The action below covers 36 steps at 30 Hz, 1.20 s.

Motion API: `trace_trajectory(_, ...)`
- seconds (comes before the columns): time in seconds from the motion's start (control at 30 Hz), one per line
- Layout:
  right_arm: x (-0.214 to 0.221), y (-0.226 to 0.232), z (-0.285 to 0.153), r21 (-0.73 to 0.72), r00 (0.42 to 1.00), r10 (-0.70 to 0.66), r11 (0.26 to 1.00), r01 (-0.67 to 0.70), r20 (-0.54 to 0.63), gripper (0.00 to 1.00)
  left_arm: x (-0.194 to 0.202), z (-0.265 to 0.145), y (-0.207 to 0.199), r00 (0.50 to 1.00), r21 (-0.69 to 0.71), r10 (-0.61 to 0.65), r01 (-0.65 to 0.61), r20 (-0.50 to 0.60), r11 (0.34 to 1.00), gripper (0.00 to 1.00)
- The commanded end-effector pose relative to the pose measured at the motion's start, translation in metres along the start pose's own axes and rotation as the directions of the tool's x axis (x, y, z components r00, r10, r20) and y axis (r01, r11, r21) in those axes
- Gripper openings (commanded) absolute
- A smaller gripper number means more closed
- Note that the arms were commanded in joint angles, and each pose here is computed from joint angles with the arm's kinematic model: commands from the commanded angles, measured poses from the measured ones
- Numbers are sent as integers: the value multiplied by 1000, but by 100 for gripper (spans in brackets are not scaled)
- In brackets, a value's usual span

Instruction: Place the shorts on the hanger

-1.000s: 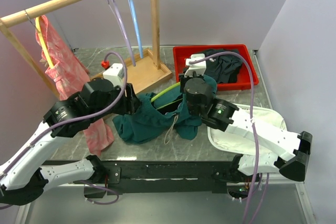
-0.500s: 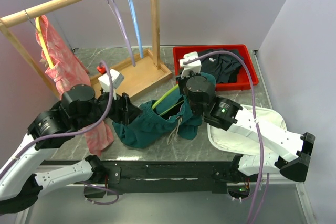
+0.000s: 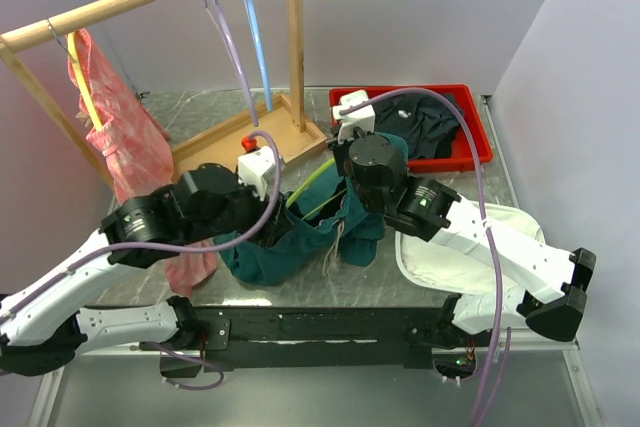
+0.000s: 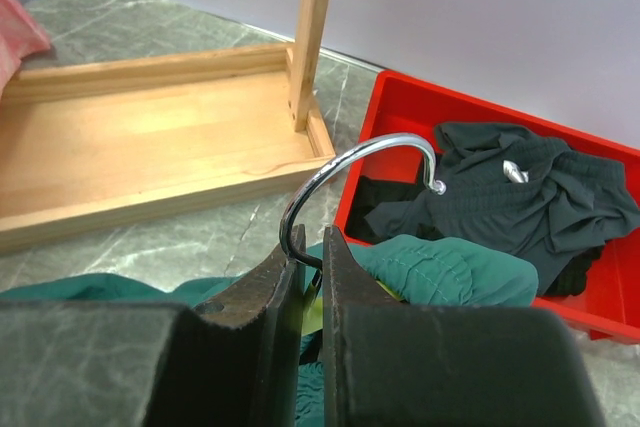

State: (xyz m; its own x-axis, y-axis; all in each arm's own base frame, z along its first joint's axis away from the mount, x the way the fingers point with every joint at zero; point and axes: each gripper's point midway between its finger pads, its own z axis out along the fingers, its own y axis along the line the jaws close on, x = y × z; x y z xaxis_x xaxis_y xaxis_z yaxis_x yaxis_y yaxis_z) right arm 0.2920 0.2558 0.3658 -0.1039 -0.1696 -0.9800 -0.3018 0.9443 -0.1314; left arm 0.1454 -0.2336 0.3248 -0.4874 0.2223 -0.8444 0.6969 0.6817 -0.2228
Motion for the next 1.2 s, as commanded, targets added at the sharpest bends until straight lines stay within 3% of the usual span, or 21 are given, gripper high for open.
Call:
trace_trajectory(0.0, -43, 5, -8, -43, 992, 98, 995, -95, 83, 0, -3, 12, 11, 998, -101, 21, -15, 52, 995, 62)
trace_trajectory(0.13, -39, 10, -9, -61, 993, 96, 994, -91, 71, 0, -1, 22, 7, 993, -109, 18, -5, 116, 994, 38)
trace_trajectory(0.27, -38, 17, -13, -98, 989, 138, 986, -132, 56, 0, -3, 29, 10, 986, -147, 16, 9, 165, 989, 1)
trace_trajectory(0.4, -33, 16, -16, -107, 988, 143, 985, -137, 50, 0, -8, 26, 4, 975, -118, -11, 38, 223, 992, 1)
trace_trajectory(0.47, -31, 14, -19, -109, 988, 146, 984, -140, 47, 5, -7, 22, 3, 973, -97, -21, 44, 232, 994, 1)
trace_trajectory(0.6, -29, 13, -26, -137, 986, 160, 979, -151, 52, 35, -4, 17, -1, 970, -61, -55, 71, 239, 996, 1)
trace_trajectory(0.63, -28, 13, -27, -142, 986, 162, 978, -153, 50, 47, -1, 17, -1, 969, -55, -60, 75, 239, 996, 1)
trace_trajectory(0.77, -25, 11, -34, -161, 982, 184, 971, -175, 47, 64, 4, 13, 2, 966, -55, -90, 106, 240, 993, 1)
trace_trajectory(0.97, 4, -18, -22, -156, 956, 294, 943, -294, -23, 65, 7, -3, 3, 954, -23, -151, 162, 259, 986, 1)
trace_trajectory(1.17, 20, -10, -17, -247, 938, 340, 905, -346, -67, 64, 15, -11, 8, 954, -29, -181, 193, 241, 981, 1)
